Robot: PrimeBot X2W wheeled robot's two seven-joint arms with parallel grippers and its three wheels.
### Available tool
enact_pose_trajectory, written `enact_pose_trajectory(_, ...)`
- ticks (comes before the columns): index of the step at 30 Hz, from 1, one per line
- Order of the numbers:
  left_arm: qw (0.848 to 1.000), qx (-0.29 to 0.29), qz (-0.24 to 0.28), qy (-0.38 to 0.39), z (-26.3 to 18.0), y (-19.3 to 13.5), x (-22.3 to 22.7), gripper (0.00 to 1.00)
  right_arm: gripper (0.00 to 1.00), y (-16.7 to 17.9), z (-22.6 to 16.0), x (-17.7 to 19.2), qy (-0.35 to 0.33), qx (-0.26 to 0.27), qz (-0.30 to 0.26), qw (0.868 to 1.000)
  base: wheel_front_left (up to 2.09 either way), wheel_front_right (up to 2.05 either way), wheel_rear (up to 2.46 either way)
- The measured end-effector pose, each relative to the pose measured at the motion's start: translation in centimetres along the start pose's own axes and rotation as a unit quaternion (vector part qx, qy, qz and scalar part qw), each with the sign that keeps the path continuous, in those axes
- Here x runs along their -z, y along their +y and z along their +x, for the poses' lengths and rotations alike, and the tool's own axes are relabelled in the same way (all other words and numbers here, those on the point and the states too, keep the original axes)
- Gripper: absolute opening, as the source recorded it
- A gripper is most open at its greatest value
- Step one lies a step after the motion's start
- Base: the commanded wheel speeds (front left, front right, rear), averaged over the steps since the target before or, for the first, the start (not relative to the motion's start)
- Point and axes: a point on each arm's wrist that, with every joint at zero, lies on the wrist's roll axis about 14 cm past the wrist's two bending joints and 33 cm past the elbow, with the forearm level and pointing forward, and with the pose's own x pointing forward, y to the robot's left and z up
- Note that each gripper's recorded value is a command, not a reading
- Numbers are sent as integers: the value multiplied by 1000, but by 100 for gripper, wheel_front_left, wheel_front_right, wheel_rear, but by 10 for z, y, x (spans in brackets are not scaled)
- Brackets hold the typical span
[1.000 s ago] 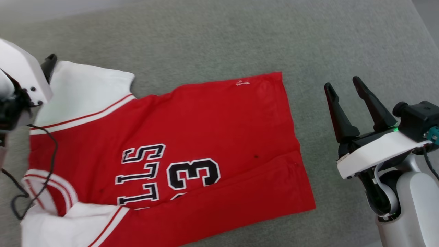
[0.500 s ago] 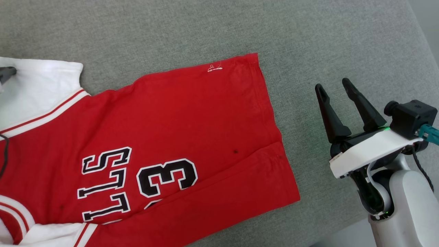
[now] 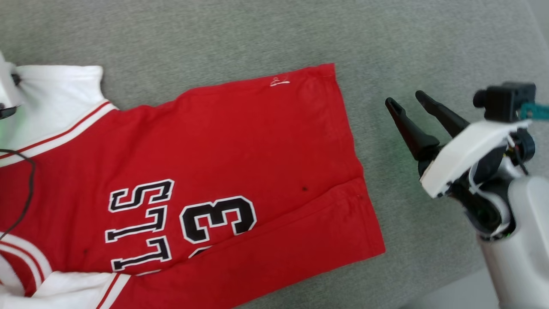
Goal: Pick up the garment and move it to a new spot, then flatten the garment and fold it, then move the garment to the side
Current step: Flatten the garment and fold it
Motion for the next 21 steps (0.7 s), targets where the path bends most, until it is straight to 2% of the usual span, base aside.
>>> enact_pose_trajectory(4,1000,9,0,-21,-10,-4,-5,0,100,10,18,5,81,-32,-16,996,0,0,0)
enact_pose_trajectory(9,998,24,11,-49,-24,-10,-13,0,100,30,45,4,150,-67,-35,986,0,0,0)
enact_pose_trajectory(15,995,33,34,-88,-40,-10,-24,0,100,53,76,15,217,-93,-57,970,0,0,0)
enact_pose_trajectory(21,994,32,42,-98,-46,-5,-19,0,100,62,97,25,262,-93,-66,958,0,0,0)
